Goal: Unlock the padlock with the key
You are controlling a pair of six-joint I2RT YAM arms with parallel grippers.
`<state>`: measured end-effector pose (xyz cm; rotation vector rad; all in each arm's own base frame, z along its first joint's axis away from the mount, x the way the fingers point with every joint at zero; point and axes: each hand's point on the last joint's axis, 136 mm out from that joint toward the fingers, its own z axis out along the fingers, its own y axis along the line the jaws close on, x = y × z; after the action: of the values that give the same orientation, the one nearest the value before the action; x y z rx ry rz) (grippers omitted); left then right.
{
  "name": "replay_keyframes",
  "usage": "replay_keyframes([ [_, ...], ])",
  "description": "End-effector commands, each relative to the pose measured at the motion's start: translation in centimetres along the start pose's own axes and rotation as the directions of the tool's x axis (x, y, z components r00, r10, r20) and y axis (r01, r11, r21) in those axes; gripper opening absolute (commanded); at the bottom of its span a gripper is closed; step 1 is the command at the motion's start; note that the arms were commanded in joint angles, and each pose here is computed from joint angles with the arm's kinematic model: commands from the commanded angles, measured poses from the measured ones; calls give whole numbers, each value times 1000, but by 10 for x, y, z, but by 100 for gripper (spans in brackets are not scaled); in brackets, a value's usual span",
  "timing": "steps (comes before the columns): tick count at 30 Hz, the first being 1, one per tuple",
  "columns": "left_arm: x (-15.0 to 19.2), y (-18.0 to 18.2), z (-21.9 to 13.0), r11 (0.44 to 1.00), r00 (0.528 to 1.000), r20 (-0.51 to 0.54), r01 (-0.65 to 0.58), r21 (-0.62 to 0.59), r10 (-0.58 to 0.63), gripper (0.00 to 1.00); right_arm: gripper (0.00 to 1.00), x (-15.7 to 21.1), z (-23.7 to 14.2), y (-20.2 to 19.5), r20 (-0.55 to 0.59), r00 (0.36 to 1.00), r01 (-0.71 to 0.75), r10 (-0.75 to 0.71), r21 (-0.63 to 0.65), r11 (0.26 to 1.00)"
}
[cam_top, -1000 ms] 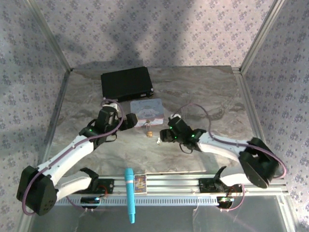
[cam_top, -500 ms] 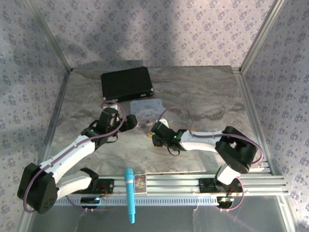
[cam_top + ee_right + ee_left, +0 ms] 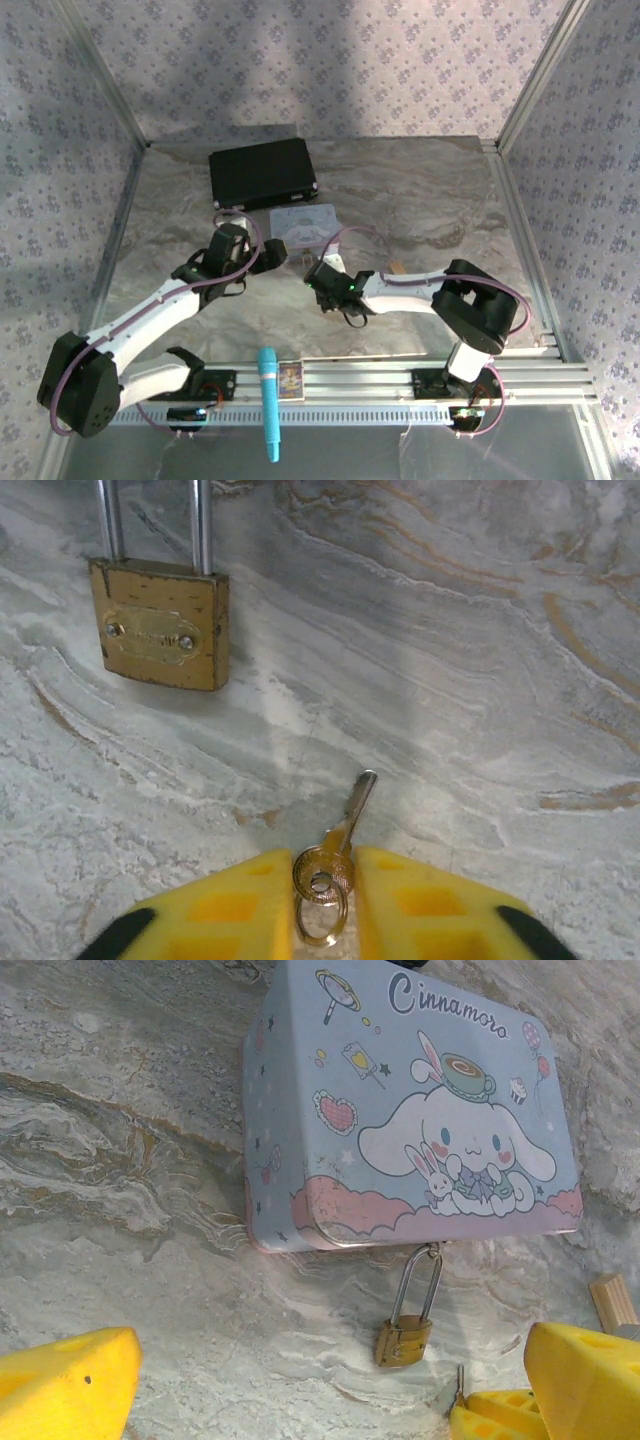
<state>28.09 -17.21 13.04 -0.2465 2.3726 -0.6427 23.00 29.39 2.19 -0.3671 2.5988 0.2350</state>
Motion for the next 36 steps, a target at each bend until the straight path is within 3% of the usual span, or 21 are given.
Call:
replay_keyframes([
  [1,-3,-4,0,1000,1000,15,12,13,-12,98,7,16,11,-8,-81,997,-17,18,7,1000],
  [6,-3,-6,-3,999,999,31,27,28,-28,97,3,21,6,-17,-83,996,-16,14,-25,1000],
  [12,2,-37,-3,988,998,1,57,143,-58,68,1,4,-16,-12,-20,998,56,-63,-242,969],
  [20,13,-76,-4,898,942,-120,334,287,-312,72,2,-29,-63,7,149,975,210,-164,-390,896],
  [26,18,-74,1,876,903,-170,425,229,-394,73,3,-49,-97,30,262,946,300,-192,-475,827],
  [30,36,-74,17,819,826,-272,547,172,-494,74,3,-61,-109,36,310,934,314,-178,-477,821],
  [33,44,-84,25,707,715,-357,684,181,-601,81,3,-70,-114,40,347,923,323,-166,-466,824],
  [36,38,-89,26,585,617,-377,783,210,-691,87,3,-82,-119,43,391,908,333,-152,-450,828],
])
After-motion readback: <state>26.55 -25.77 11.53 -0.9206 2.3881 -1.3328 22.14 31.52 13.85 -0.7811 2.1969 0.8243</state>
